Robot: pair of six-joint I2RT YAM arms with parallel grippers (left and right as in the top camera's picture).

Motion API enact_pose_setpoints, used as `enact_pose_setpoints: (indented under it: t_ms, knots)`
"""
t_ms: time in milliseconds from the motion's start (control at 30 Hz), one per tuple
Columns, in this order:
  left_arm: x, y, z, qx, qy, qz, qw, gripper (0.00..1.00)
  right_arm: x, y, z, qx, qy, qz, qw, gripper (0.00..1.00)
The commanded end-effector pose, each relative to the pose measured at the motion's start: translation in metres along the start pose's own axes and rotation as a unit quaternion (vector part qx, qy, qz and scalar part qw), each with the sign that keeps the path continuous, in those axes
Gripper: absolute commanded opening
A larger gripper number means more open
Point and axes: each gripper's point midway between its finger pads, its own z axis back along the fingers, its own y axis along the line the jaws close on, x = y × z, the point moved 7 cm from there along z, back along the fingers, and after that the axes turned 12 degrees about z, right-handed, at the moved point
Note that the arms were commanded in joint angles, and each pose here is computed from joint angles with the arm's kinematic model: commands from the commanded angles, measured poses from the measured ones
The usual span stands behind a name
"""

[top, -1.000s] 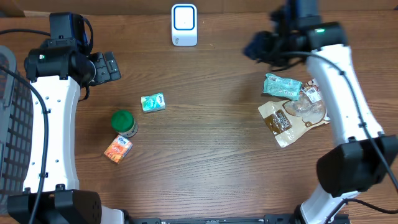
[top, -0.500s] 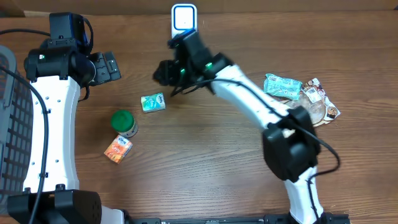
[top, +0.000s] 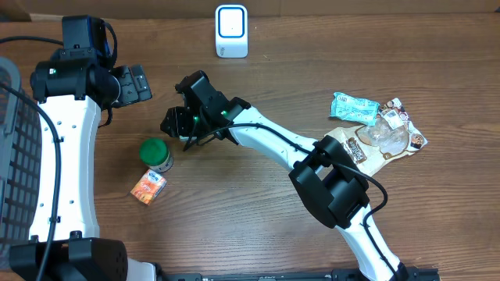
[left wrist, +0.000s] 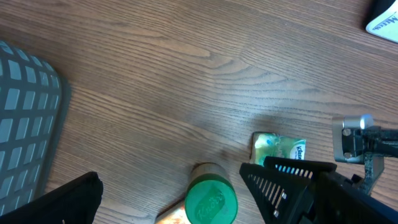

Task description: Scan the item barcode

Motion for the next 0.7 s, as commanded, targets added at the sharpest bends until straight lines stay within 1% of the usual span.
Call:
enact_pose_setpoints:
  t_ms: [0,133,233,433,567,633,667]
  knots:
    - [0.004,-0.001,0.01,-0.01,-0.014,-0.007,1.0,1.0,-0.005,-0.006,0.0,-0.018,0.012,-0.004,1.0,0.51]
    - [0.004,-0.001,0.01,-0.01,-0.014,-0.007,1.0,1.0,-0.013,-0.019,0.001,-0.069,0.025,-0.002,0.997,0.52]
    - [0.004,-0.001,0.01,-0.01,-0.014,-0.007,1.0,1.0,-0.014,-0.029,0.003,-0.113,0.021,-0.002,0.993,0.52]
    - [0.004,-0.001,0.01,-0.01,-0.014,-0.007,1.0,1.0,-0.016,-0.044,0.008,-0.176,0.021,0.033,0.984,0.52]
    - [0.004,-0.001,0.01,-0.01,-0.014,-0.007,1.0,1.0,-0.024,-0.055,0.012,-0.219,0.047,0.066,0.972,0.52]
    - [0.004,-0.001,0.01,-0.01,-0.014,-0.007,1.0,1.0,-0.029,-0.062,0.017,-0.247,0.07,0.107,0.96,0.52]
    - [0.004,-0.001,0.01,-0.01,-0.014,-0.007,1.0,1.0,-0.029,-0.065,0.019,-0.257,0.078,0.125,0.955,0.54]
